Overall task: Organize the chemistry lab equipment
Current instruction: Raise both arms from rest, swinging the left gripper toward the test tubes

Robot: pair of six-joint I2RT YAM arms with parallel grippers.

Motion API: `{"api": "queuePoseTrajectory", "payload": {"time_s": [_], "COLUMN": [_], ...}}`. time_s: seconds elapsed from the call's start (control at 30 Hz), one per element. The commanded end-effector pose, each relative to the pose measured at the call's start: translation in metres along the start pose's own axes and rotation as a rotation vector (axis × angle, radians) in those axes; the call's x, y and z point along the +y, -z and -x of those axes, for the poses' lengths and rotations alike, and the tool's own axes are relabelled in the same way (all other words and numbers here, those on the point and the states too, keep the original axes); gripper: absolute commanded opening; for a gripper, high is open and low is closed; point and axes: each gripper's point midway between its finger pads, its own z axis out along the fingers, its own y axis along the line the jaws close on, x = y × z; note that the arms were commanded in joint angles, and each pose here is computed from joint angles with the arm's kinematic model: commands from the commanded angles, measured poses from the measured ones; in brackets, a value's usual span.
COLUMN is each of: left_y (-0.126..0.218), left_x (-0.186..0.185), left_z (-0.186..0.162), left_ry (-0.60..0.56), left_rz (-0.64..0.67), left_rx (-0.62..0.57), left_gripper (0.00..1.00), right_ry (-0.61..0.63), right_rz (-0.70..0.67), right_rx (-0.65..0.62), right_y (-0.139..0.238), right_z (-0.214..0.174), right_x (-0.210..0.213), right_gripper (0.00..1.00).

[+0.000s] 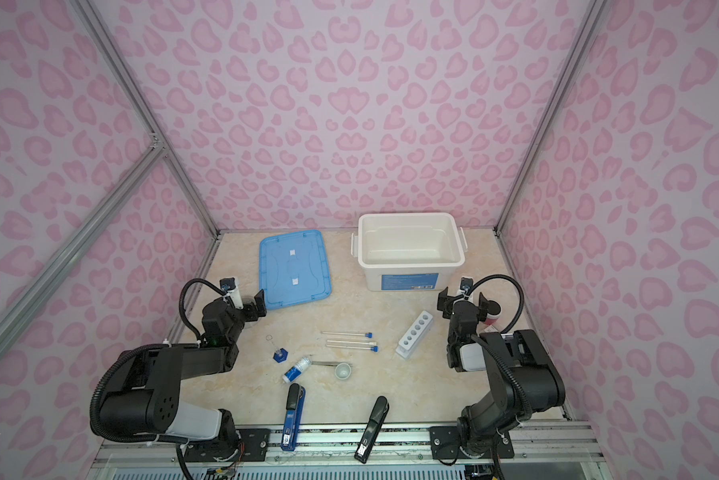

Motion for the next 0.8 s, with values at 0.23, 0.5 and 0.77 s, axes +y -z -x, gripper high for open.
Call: {"api": "queuePoseTrajectory", "payload": {"time_s": [0.23,0.5,0.77], "left_y": [0.0,0.0,0.011], "left_x": [0.0,0.001,0.024], "left_z": [0.007,0.007,0.059], "left_ry": [-0.005,-0.002,0.034], "left_rz": [-0.001,-0.001,0.158], "left_rx": [-0.028,-0.03,-0.011], "left_gripper": [0.97,0.85,0.66], "right_ry": [-0.021,-0.021,-0.029], "right_rz": [0.037,0.038,-0.016], "right_rx": [0.002,0.001,0.003], "right_y": [-0.002,-0.002,0.014], "right_z": [0.001,0.001,0.036], "right_x": [0.005,0.004,-0.006], "right_gripper": [1.0,0.91,0.82]}}
